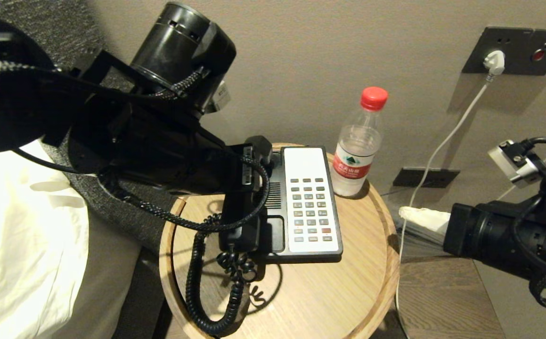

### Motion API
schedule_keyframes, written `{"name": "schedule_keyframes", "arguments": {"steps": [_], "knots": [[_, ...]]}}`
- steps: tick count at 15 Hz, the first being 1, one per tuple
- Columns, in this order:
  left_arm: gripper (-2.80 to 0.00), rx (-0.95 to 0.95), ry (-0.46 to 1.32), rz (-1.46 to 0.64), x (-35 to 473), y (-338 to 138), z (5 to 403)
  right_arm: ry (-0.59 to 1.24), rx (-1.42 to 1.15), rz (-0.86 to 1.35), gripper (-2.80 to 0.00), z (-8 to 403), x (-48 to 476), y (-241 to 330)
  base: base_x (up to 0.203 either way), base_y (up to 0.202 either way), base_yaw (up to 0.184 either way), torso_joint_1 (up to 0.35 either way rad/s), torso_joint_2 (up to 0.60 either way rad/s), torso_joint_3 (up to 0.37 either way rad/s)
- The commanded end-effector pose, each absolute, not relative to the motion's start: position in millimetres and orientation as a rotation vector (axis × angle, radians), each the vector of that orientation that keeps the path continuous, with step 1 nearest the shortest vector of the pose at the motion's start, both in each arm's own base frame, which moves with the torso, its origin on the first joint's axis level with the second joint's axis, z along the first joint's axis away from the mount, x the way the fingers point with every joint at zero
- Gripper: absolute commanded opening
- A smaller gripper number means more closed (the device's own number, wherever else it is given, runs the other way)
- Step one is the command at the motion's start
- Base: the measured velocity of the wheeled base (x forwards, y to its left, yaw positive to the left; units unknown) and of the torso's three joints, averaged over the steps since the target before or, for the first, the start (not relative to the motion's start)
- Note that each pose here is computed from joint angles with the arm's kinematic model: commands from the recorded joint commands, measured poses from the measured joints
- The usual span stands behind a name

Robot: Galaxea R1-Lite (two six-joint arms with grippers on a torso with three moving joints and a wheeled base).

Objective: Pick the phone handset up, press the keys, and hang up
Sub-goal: Put the handset back

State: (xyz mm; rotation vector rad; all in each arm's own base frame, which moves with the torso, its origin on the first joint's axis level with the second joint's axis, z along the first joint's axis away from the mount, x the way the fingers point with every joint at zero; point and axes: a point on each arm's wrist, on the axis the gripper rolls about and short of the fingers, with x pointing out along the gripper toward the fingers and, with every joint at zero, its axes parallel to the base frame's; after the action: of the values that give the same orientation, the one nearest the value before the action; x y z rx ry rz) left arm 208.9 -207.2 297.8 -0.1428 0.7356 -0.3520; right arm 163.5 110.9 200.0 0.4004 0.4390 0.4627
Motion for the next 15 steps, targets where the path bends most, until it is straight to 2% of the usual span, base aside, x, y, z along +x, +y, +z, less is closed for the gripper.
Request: {"name": "schedule_keyframes", "arguments": {"steps": [1, 15], "knots": [[-2.80, -0.137, 0.748, -0.345, 214, -213, 293, 0.435, 0.405, 0.462, -2.80, 200, 162, 110, 0.000, 0.000, 0.000, 0.000, 0.00, 0.000], [-2.80, -0.106, 0.753, -0.290, 237, -235, 279, 0.425, 0.413, 0.454, -2.80, 199, 157, 103, 0.000, 0.000, 0.000, 0.000, 0.00, 0.000]]}}
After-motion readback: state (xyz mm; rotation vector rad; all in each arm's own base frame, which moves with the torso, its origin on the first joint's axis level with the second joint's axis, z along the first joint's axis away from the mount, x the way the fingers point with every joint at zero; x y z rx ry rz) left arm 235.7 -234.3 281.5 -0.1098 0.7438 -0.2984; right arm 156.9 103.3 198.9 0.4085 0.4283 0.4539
